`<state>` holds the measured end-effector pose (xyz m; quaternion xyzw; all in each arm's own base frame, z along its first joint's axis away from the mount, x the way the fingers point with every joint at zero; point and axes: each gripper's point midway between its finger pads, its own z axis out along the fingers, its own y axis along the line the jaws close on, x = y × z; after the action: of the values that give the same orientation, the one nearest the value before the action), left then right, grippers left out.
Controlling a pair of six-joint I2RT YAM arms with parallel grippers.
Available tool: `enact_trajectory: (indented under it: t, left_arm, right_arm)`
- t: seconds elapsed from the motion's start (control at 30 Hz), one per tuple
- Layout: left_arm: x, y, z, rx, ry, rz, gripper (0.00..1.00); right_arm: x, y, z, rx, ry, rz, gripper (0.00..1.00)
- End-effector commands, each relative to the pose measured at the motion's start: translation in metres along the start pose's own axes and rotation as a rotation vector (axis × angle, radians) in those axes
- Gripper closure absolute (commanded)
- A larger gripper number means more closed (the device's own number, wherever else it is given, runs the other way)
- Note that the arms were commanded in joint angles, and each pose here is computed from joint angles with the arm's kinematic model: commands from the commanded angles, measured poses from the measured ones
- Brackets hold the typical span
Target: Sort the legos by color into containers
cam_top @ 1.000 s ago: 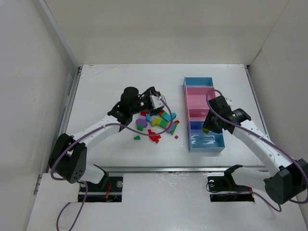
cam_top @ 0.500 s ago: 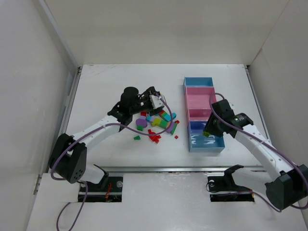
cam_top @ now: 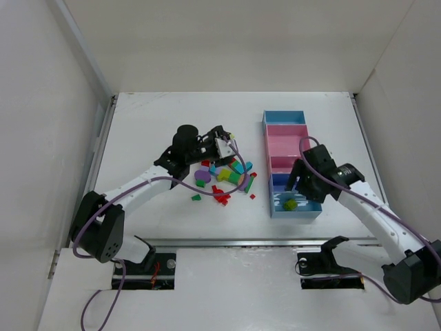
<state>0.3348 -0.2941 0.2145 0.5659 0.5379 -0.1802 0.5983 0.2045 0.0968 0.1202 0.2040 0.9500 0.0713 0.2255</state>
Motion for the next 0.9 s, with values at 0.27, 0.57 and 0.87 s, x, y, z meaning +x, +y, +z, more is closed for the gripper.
enact_trajectory:
  t: [0.27, 0.57, 0.87]
  left_arm:
    - [-0.075, -0.024, -0.022, 0.171, -0.335, 0.401, 1.00]
    - [-0.087, -0.034, -0.033, 0.222, -0.382, 0.499, 1.00]
    - [-0.092, -0.033, -0.034, 0.197, -0.366, 0.490, 1.00]
  right_arm:
    - [-0.077, 0.154, -0.100, -0.733, -0.346, -0.465, 0.12]
    - [-0.086, 0.250, -0.150, -1.180, -0.402, -0.738, 0.00]
    - [-0.068, 0.264, -0.141, -1.264, -0.322, -0.842, 0.03]
